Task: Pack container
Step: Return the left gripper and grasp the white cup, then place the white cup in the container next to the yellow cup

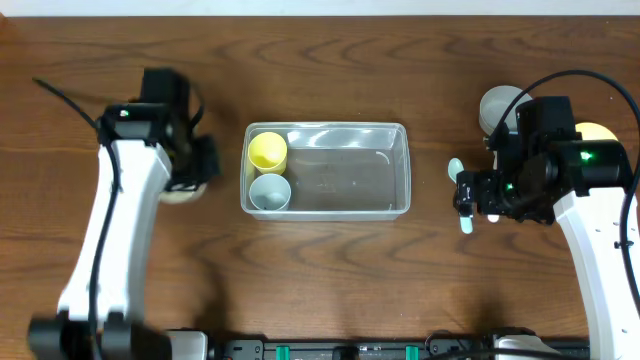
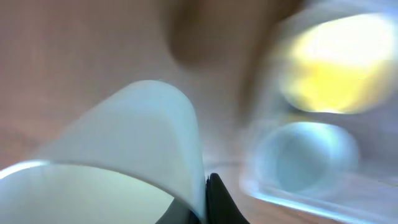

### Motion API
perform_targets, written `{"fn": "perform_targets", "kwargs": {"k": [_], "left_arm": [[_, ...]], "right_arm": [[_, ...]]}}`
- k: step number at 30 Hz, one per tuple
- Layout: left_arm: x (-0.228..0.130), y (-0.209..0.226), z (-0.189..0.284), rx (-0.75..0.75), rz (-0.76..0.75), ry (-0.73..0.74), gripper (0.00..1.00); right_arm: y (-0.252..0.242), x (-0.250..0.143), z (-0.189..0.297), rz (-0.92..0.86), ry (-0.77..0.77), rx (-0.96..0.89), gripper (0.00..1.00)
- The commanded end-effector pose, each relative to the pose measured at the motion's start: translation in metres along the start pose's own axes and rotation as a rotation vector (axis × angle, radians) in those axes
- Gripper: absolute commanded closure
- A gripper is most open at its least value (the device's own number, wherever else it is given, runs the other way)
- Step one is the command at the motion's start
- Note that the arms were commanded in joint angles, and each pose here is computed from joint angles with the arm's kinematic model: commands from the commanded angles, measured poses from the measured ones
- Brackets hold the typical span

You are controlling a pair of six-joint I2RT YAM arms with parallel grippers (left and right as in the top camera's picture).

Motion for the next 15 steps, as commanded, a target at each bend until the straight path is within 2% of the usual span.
{"fn": "perform_targets", "kwargs": {"k": [1,6,12,15], "left_arm": [[0.010,-0.044,0.047,-0.070,-0.230,-0.176,0.94],[0.015,-0.101,0.059,-0.132,-0.481,-0.286,0.94],[0.021,-0.140,0.028,-0.148,-0.666,-0.249,0.94],[0.025,-0.149,0.006,-0.145,-0.696,-0.206,0.94]], "right_arm": [[0.001,0.007,0.003,0.010,-0.037,0.005,0.01],[0.004,0.015,0.004,-0.057,-0.080,0.021,0.01],[0.005,0.018,0.004,-0.082,-0.095,0.028,0.01],[0.005,0.018,0.004,-0.082,-0.094,0.027,0.01]]}}
Point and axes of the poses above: each gripper's point midway between its finger pads, its own z axis back along the fingers, its own y axis along the line the jaws close on, x = y × z, the point moved 6 cm from there along z, back along the fingers, and after that the axes turned 13 degrees about -z, right-handed, at the moved point
